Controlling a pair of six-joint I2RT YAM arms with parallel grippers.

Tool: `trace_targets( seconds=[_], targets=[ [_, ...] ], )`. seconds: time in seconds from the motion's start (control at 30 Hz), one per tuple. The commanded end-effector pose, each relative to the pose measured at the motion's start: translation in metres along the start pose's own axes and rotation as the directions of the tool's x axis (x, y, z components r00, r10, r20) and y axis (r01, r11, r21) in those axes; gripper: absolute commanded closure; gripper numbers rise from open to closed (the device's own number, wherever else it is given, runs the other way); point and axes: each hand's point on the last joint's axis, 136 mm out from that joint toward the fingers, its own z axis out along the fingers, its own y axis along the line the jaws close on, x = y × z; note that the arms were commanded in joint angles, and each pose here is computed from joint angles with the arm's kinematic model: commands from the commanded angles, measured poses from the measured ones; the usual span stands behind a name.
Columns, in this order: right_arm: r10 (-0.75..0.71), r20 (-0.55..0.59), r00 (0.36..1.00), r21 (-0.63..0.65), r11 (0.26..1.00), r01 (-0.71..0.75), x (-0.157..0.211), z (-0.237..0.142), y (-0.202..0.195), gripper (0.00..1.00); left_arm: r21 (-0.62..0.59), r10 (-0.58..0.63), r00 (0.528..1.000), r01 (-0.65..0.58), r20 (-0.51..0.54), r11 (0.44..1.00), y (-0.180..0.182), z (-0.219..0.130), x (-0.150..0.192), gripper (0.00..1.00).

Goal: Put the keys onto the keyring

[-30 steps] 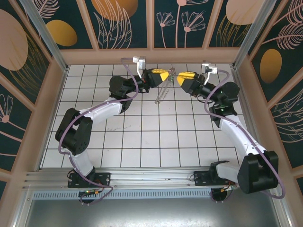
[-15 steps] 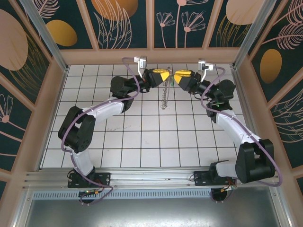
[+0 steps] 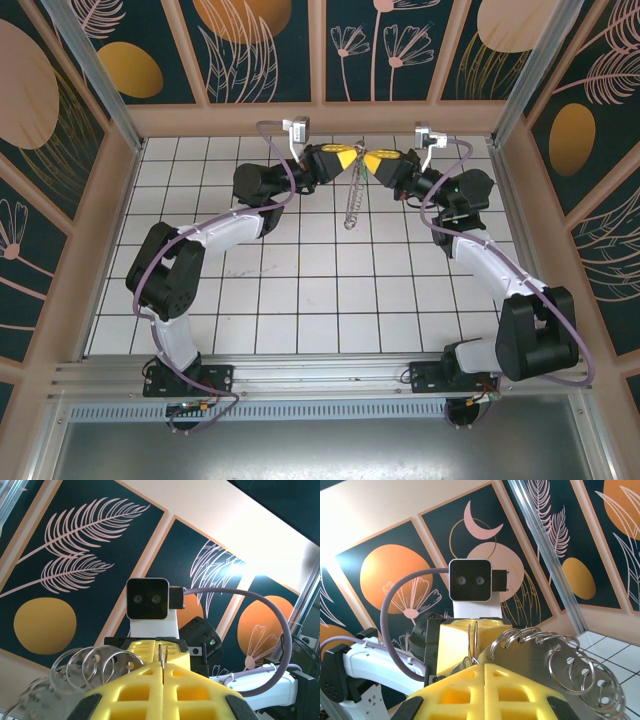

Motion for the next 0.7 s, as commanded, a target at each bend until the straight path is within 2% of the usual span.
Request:
trace_targets(
  seconds=[0.0, 0.33, 0.6, 0.67],
  targets=[
    [-0.061, 0.005, 0.998, -0.060, 0.996, 0.061, -0.008, 0.005, 0.015, 1.00, 0.070, 0.065, 0.997, -0.068, 0.042, 0.995, -0.021, 0.005, -0.015, 1.00],
    [-0.032, -0.034, 0.999, -0.077, 0.997, 0.029, 0.007, 0.014, 0.015, 1.00, 0.068, 0.063, 0.997, -0.066, 0.045, 0.995, -0.020, 0.006, -0.016, 1.00],
    [-0.045, -0.062, 0.997, -0.035, 0.998, 0.043, 0.010, 0.010, 0.015, 1.00, 0.061, 0.059, 0.997, -0.062, 0.047, 0.996, -0.018, 0.005, -0.015, 1.00],
    [-0.051, -0.063, 0.997, -0.017, 0.999, 0.050, 0.008, 0.006, 0.016, 0.92, 0.059, 0.060, 0.997, -0.062, 0.046, 0.996, -0.017, 0.005, -0.015, 1.00]
  ],
)
